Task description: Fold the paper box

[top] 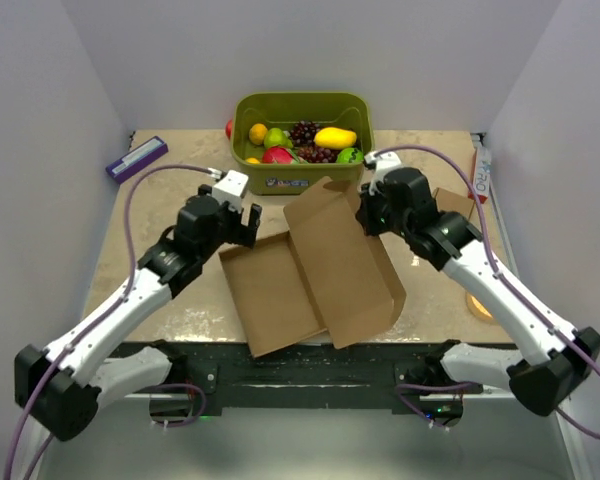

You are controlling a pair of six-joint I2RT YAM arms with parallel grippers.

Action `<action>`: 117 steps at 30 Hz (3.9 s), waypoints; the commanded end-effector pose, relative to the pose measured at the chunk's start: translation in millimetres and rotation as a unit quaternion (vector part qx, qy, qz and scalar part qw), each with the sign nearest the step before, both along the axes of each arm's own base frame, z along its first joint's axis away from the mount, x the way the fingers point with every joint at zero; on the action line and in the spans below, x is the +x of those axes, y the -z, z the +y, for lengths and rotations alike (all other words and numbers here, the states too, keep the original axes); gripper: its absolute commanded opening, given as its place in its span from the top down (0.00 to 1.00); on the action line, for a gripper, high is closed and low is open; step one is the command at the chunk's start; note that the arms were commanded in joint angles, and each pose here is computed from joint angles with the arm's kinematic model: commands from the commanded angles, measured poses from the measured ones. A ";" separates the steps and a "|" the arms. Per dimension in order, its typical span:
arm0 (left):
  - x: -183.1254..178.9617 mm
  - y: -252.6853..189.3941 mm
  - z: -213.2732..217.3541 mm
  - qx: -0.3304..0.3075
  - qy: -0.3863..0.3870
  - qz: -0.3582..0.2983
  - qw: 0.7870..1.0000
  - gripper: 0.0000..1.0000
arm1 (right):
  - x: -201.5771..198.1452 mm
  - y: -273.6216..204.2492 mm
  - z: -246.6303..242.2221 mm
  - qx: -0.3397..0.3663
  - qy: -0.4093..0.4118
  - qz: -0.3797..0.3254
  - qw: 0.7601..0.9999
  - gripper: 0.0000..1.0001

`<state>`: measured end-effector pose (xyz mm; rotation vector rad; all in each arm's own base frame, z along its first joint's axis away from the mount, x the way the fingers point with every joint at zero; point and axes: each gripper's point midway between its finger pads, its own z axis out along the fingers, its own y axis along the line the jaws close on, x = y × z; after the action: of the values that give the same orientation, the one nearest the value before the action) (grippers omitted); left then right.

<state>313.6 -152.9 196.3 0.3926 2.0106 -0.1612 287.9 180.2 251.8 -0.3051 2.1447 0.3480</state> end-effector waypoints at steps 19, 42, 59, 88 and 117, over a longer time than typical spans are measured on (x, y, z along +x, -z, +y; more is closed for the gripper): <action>11.6 -133.4 -107.8 -0.056 0.302 -0.166 0.937 0.07 | 9.5 -30.2 83.5 -0.023 -0.294 -0.024 0.955 1.00; 30.0 -132.9 -128.6 -0.093 0.310 -0.179 0.929 0.37 | -3.8 -16.4 83.0 -0.024 -0.316 0.001 0.948 1.00; 52.7 -126.5 -129.9 -0.113 0.261 -0.162 0.945 1.00 | 0.0 -19.0 69.7 -0.029 -0.265 -0.001 0.964 0.52; 154.3 -103.9 -16.6 -0.190 -0.106 -0.093 0.972 1.00 | 42.5 -5.4 -111.9 0.023 0.275 -0.035 0.961 0.01; 67.8 -105.7 18.4 -0.128 -0.055 -0.155 0.978 0.02 | -52.6 174.2 -308.3 -0.016 0.649 0.167 0.742 0.01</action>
<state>382.6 -139.4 290.4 0.1190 1.7376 -0.2973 251.3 -115.4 73.0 1.1727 2.2541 -0.4029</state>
